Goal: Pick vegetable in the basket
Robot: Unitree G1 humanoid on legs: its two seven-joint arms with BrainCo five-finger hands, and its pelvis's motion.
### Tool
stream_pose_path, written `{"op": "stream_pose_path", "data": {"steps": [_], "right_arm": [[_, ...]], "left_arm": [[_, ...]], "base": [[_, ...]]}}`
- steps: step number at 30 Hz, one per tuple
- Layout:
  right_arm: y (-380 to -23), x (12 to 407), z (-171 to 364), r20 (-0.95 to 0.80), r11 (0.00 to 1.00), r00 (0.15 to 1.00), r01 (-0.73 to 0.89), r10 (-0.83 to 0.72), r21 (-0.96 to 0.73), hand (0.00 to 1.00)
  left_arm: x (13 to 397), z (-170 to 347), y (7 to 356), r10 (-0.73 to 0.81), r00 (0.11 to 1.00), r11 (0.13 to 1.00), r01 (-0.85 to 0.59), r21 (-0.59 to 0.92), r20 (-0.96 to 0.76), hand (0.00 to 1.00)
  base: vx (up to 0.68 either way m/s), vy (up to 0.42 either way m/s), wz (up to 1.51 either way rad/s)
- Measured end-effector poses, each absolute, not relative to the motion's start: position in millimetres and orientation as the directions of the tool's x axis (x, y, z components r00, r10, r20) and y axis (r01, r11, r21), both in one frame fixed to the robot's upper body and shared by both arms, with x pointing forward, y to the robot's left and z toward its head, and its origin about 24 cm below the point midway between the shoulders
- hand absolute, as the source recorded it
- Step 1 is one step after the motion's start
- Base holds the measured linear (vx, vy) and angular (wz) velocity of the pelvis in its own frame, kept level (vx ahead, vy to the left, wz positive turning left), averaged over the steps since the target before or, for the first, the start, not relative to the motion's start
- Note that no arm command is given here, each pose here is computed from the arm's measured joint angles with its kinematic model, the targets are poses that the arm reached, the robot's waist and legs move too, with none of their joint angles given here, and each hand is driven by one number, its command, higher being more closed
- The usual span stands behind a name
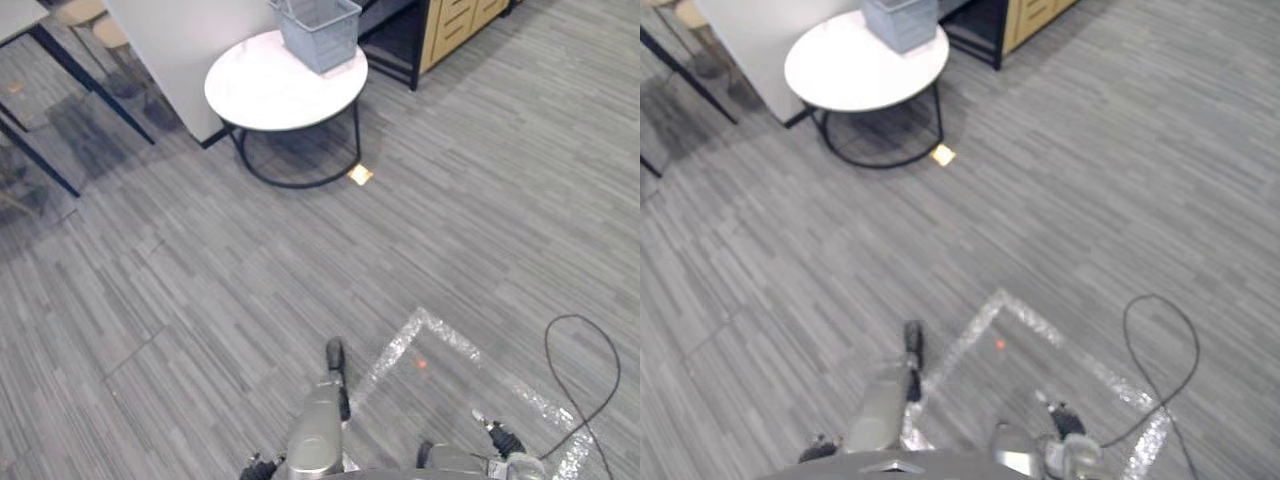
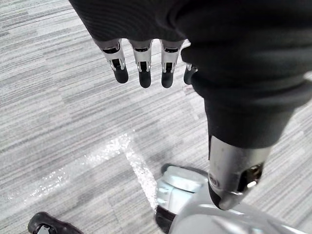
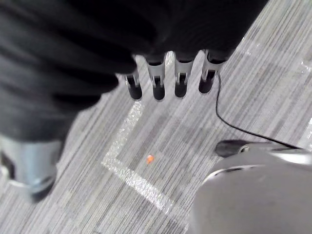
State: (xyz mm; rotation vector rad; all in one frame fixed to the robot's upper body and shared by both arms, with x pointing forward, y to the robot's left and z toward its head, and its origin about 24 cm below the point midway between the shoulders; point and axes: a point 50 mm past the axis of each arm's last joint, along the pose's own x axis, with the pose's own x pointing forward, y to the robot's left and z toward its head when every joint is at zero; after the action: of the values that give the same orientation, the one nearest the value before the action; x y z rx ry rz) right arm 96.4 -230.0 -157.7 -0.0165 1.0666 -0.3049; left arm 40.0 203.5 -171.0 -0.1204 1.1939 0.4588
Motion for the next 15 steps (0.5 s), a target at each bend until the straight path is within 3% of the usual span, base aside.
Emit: {"op": "stream_pose_path", "data": {"steps": [4, 10, 15], "right_arm": [[-207.4, 97.2, -161.3, -0.864, 0.967, 0.467, 0.242, -0.191, -0.083, 0.0], [-213.9, 67.7, -166.2, -0.894, 0.951, 0.397, 0.296, -0.21, -0.092, 0.0], [-210.3, 41.4, -171.0, -0.923, 0.926, 0.316, 0.366, -0.218, -0.093, 0.0]], "left_arm": [[44.1, -166.3, 226.0, 0.325, 0.307, 0.909, -0.361, 0.207, -0.894, 0.0], [49.1, -165.4, 228.0, 0.31, 0.323, 0.932, -0.29, 0.218, -0.894, 0.0], [84.7, -160.1, 226.2, 0.302, 0.405, 0.942, -0.267, 0.205, -0.863, 0.0]], "base": [[0.58, 0.278, -0.11], [0.54, 0.212, 0.06], [0.51, 0.016, 0.27]]}}
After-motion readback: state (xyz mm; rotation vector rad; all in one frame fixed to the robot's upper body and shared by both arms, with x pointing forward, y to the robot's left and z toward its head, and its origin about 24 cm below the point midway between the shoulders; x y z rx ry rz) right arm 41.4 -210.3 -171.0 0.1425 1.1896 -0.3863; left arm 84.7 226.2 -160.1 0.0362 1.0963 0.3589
